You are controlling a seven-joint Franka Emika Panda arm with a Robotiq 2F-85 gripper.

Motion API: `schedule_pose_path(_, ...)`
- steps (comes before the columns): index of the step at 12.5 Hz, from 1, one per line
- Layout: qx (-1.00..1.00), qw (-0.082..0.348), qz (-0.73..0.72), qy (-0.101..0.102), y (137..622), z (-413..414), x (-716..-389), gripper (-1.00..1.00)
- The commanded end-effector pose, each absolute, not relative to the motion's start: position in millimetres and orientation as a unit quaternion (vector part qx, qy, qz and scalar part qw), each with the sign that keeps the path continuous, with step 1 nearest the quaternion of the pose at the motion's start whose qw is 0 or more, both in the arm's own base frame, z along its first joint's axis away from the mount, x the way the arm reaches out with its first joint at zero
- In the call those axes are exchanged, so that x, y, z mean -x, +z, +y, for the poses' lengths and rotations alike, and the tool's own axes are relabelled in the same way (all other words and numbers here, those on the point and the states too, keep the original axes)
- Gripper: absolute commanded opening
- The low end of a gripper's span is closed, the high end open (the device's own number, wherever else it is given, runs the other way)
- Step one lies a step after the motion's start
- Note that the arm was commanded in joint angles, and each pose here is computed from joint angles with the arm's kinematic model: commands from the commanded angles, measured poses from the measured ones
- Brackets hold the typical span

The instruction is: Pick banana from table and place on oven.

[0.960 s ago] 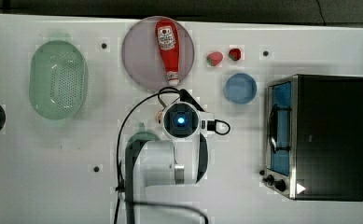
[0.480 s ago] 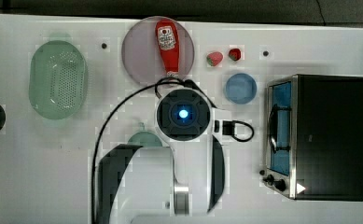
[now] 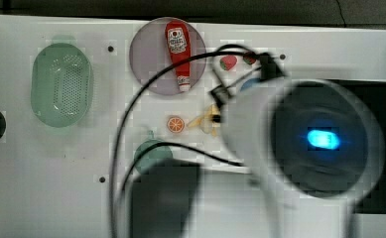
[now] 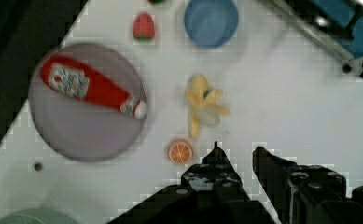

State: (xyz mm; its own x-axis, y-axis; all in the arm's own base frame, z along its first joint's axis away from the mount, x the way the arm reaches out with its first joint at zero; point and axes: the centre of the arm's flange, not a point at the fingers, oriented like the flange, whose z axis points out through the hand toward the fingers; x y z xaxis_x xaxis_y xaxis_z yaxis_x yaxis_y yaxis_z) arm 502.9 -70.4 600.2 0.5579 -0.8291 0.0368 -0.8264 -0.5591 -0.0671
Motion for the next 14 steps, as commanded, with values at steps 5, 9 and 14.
schedule_pose_path(5, 0.921, -0.034, 0.388, 0.016, 499, -278, -497, -0.59)
schedule_pose_path(9, 0.947, -0.072, 0.314, -0.009, 455, -359, -486, -0.59)
schedule_pose_path(14, 0.943, -0.060, 0.326, -0.004, 423, -379, -485, -0.29)
